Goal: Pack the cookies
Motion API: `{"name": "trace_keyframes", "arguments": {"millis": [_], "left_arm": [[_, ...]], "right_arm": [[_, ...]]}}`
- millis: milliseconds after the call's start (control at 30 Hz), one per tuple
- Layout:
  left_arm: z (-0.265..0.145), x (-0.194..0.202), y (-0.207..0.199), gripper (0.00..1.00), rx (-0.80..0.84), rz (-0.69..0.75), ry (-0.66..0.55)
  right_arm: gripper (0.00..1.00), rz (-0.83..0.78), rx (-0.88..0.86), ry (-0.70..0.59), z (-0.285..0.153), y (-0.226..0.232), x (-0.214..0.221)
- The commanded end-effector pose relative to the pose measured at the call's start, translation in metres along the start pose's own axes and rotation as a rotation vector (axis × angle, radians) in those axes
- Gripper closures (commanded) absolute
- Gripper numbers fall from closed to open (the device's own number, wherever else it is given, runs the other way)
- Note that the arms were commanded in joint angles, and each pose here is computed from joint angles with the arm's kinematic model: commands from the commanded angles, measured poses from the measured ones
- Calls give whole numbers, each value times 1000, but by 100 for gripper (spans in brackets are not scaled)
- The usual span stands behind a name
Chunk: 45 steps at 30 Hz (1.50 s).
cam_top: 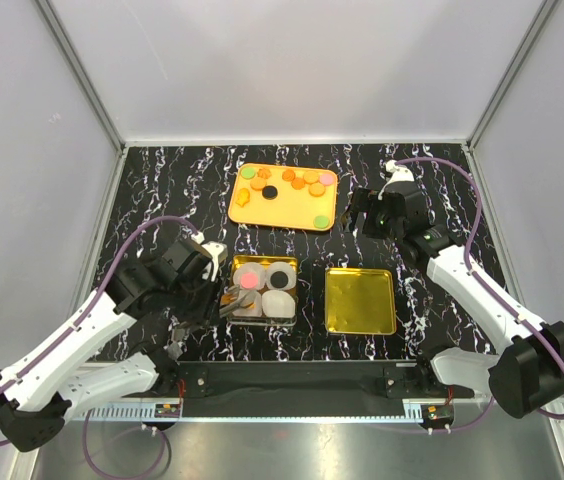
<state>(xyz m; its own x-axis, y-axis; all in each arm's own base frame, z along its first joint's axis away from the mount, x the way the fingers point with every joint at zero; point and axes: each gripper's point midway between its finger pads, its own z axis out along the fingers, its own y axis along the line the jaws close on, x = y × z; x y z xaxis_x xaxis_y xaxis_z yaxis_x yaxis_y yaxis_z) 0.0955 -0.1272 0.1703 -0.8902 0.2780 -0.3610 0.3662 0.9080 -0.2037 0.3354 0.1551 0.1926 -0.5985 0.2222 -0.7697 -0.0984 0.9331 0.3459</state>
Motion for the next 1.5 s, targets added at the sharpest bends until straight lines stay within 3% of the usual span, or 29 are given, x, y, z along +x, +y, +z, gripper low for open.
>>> {"name": "trace_keyframes", "arguments": {"millis": [0,567,833,1067,1333,1467], "left_arm": [[-2,-9,-8,53,35,8,-36],[-11,-5,-6,53,33,7,-35],[-20,-23,-18,53,75,12,-85],[-25,-80,-14,53,-46,-8,-203],[-19,-189,-2,53,-157,-47,-363],[6,-233,14,53,-236,-32,-341]], "right_arm": [[0,-6,-28,-52,-5,8,-19],[0,-2,-37,-50,-5,10,-19],[0,-2,-44,-50,-5,11,-19],[0,-3,-45,-51,-6,12,-20],[0,-2,-54,-52,-8,13,-20],[0,2,-61,-57,-10,15,-22]]}}
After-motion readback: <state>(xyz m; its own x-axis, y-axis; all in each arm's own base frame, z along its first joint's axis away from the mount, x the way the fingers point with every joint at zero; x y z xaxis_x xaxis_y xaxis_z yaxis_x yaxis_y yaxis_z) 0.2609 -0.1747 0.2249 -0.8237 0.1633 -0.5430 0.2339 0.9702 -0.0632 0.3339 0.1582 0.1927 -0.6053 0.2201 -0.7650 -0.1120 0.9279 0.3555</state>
